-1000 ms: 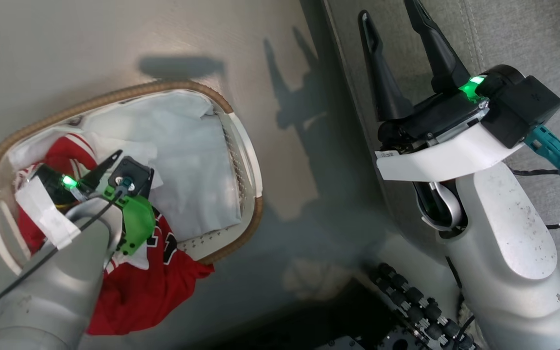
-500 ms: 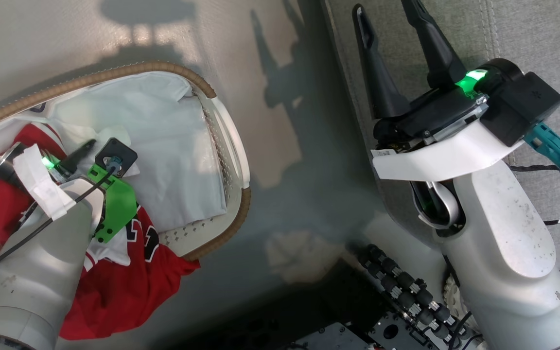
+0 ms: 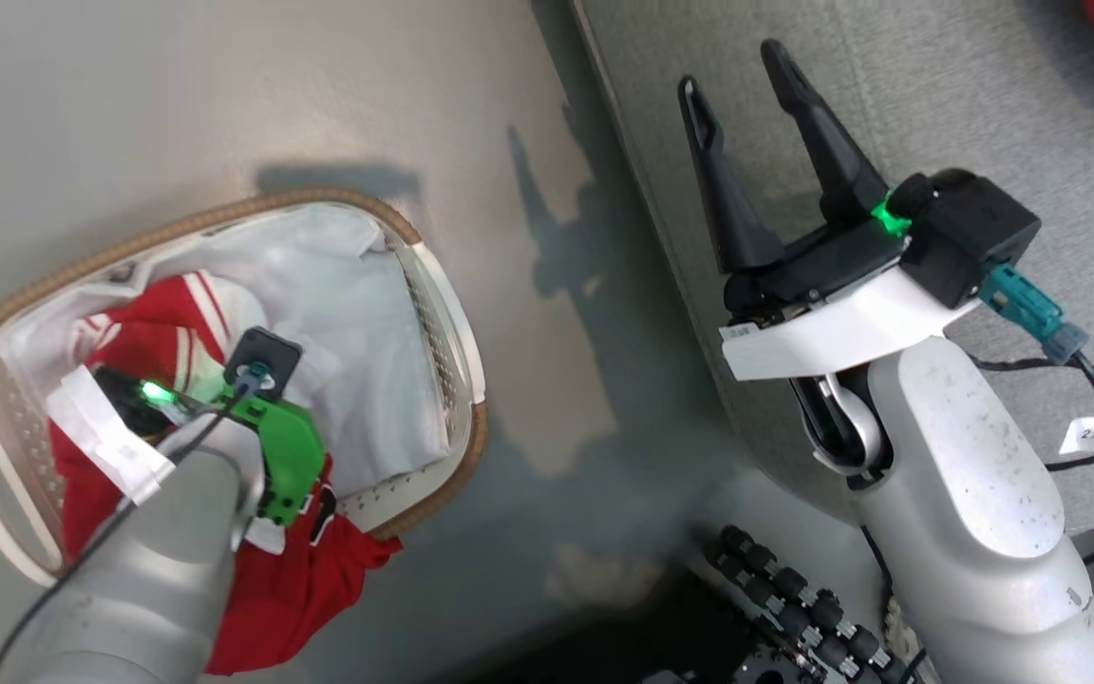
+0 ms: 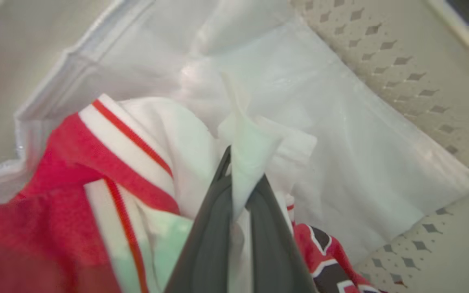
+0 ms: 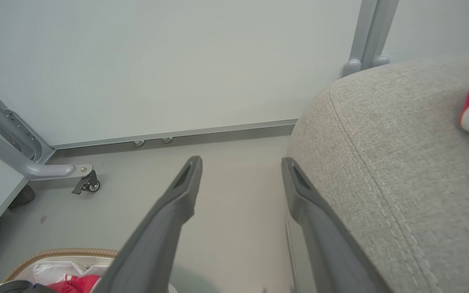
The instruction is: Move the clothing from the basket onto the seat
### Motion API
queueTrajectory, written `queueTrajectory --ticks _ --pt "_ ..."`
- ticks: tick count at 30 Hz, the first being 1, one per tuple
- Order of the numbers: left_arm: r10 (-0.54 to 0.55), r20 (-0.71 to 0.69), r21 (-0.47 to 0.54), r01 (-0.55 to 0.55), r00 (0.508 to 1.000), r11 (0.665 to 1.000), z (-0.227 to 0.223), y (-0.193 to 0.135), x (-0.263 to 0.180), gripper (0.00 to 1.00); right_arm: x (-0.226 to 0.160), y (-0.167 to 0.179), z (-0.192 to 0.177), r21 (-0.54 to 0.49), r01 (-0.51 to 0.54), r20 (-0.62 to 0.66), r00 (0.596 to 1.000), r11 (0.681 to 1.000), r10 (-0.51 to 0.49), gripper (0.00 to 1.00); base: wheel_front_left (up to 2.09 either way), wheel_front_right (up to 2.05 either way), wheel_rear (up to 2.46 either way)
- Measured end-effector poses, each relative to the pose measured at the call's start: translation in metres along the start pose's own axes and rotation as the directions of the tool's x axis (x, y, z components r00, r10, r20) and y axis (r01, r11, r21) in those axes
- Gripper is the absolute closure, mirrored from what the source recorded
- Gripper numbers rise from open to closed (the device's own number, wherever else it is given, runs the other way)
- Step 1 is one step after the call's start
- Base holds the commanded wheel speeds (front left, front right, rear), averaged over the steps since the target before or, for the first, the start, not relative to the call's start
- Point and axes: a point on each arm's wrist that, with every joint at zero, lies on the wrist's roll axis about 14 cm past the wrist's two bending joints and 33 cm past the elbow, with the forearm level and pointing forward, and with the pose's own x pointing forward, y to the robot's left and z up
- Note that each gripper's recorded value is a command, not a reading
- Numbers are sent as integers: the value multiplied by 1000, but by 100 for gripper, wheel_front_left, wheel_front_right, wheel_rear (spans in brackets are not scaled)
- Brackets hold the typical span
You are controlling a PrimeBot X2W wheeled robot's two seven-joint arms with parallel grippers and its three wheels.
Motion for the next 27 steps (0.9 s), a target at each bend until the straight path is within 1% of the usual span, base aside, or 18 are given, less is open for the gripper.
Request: queueTrajectory --ticks 7,11,16,20,23,27 --pt "25 135 -63 -17 990 998 43 -22 -31 100 -25 0 19 -19 29 7 1000 999 -29 0 0 0 0" --pt "55 275 -96 -29 960 995 85 -30 -56 100 -40 6 27 -24 30 10 1000 999 -30 0 0 0 0" --pt "110 399 -139 -58 910 989 115 -36 -94 100 -58 11 41 -18 40 30 999 999 -39 0 0 0 0" --pt "157 508 -170 -81 847 982 143 -39 -130 100 -74 18 49 -18 38 43 998 999 -37 0 0 0 0" --pt "190 589 -183 -99 786 978 166 -40 -159 100 -85 24 53 -23 31 46 999 999 -30 0 0 0 0" --pt "227 690 -193 -128 688 973 194 -42 -201 100 -101 32 57 -20 23 54 998 1000 -22 0 0 0 0"
